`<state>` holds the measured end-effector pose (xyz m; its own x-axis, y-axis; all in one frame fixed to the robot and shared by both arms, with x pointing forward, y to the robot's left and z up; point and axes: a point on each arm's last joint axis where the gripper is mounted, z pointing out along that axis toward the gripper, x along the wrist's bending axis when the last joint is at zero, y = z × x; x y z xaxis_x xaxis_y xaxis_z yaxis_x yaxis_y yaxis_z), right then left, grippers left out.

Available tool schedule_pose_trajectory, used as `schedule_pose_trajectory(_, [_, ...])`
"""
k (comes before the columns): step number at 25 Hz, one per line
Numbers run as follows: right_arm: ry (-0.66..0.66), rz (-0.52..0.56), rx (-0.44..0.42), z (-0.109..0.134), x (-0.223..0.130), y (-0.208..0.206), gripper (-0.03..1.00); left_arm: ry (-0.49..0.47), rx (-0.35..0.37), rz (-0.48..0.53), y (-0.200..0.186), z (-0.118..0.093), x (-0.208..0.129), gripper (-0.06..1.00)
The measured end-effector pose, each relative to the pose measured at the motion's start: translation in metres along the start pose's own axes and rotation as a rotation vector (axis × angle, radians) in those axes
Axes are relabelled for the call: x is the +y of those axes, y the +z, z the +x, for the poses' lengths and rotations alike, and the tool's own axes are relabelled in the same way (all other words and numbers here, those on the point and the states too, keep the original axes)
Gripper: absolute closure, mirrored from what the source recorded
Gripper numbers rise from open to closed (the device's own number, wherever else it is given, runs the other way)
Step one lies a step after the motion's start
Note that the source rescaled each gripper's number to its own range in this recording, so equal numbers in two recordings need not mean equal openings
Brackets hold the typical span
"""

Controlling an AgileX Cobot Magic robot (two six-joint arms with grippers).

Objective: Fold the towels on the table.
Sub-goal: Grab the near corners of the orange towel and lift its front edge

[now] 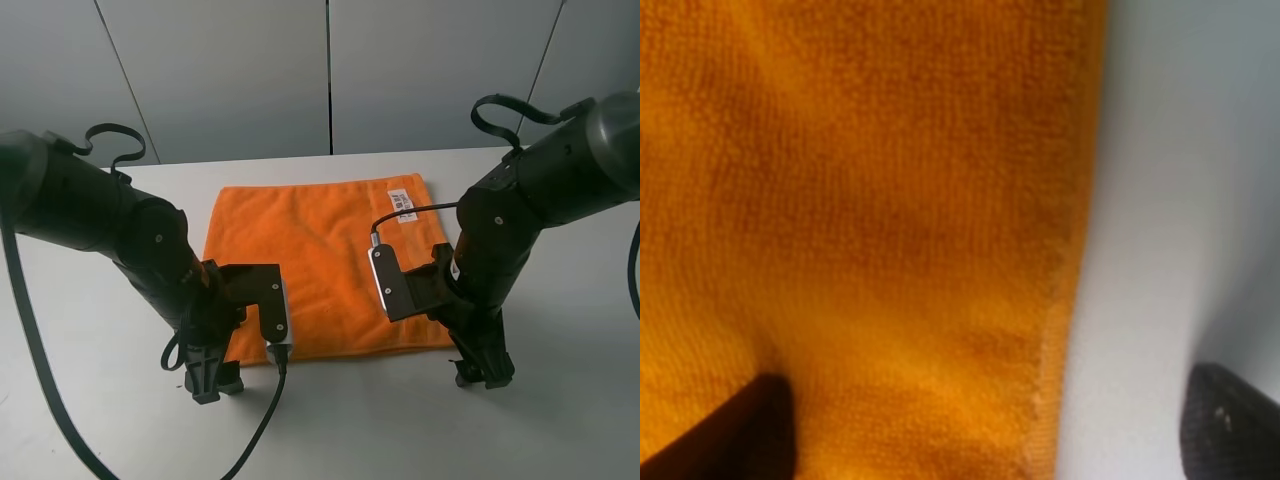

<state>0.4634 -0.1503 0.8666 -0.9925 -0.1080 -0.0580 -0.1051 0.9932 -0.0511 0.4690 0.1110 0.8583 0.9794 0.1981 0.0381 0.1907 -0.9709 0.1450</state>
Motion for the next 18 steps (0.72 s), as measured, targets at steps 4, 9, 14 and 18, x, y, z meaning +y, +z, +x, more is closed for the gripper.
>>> schedule_pose_trajectory(4, [0.001,0.005,0.009,0.0,-0.0002,0.0026,-0.03,0.0,0.0,0.0,0.0,0.0,0.0,-0.05])
schedule_pose_trajectory(9, [0.0,0.015,0.024,-0.0006,0.0001,0.0045,-0.03,0.0,-0.002,0.001,0.0,-0.0001,-0.0001,-0.05])
schedule_pose_trajectory(14, [0.0,0.015,0.024,-0.0006,0.0001,0.0045,-0.03,0.0,-0.002,0.001,0.0,-0.0001,-0.0001,-0.05])
schedule_pose_trajectory(18, [0.0,0.015,0.024,-0.0006,0.0001,0.0045,-0.03,0.0,-0.002,0.001,0.0,-0.0001,-0.0001,-0.01])
